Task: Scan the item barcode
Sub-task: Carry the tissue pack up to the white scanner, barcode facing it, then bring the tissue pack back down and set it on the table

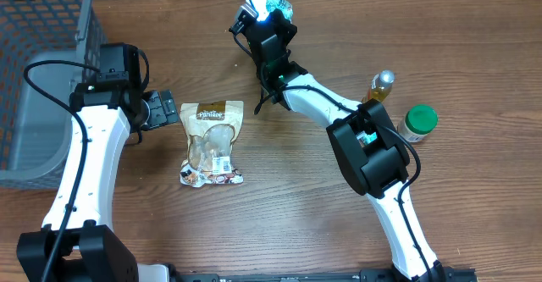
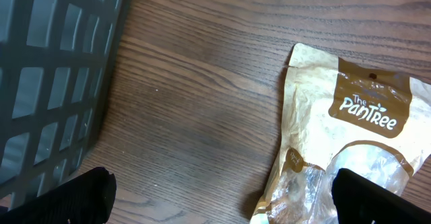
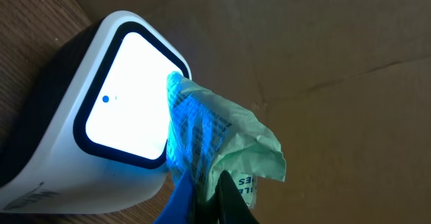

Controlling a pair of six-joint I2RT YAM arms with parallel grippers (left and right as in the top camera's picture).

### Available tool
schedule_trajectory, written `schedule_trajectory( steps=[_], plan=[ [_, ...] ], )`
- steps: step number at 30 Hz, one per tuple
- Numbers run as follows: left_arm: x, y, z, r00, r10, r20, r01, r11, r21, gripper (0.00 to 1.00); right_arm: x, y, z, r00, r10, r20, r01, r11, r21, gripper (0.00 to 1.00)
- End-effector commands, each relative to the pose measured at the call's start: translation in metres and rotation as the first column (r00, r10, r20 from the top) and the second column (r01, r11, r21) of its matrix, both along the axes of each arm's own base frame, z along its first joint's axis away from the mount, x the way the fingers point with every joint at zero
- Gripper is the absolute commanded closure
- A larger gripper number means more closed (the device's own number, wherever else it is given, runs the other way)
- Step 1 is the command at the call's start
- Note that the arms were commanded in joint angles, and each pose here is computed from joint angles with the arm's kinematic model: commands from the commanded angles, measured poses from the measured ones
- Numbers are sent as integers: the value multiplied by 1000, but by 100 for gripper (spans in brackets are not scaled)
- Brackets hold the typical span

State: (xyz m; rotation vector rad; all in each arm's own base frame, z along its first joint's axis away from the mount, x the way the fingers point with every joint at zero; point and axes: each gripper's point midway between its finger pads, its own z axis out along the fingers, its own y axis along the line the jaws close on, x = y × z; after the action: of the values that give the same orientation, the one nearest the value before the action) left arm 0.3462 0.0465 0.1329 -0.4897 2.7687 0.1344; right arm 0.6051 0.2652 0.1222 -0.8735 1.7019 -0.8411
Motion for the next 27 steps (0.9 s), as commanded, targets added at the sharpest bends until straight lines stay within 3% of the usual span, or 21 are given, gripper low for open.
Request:
schedule_trajectory(
  steps=[1,8,14,20,27],
  plan=[
    [3,2,7,1000,-8,19,7,1000,17,0,-2,10,34,999,5,51,-7,999,50,96],
    [3,2,7,1000,-8,19,7,1000,17,0,-15,2,105,990,-49,129,26,984,176,96],
    [3,2,7,1000,-8,19,7,1000,17,1,-44,-10,155,995,-70,65,38,916,400,96],
    [3,2,7,1000,-8,19,7,1000,17,0,-88,-25,164,987,-99,-127,157,760,631,96],
    [3,2,7,1000,-8,19,8,1000,16,1,-147,-32,130,893,-78,-444,400,590,701,96]
  ],
)
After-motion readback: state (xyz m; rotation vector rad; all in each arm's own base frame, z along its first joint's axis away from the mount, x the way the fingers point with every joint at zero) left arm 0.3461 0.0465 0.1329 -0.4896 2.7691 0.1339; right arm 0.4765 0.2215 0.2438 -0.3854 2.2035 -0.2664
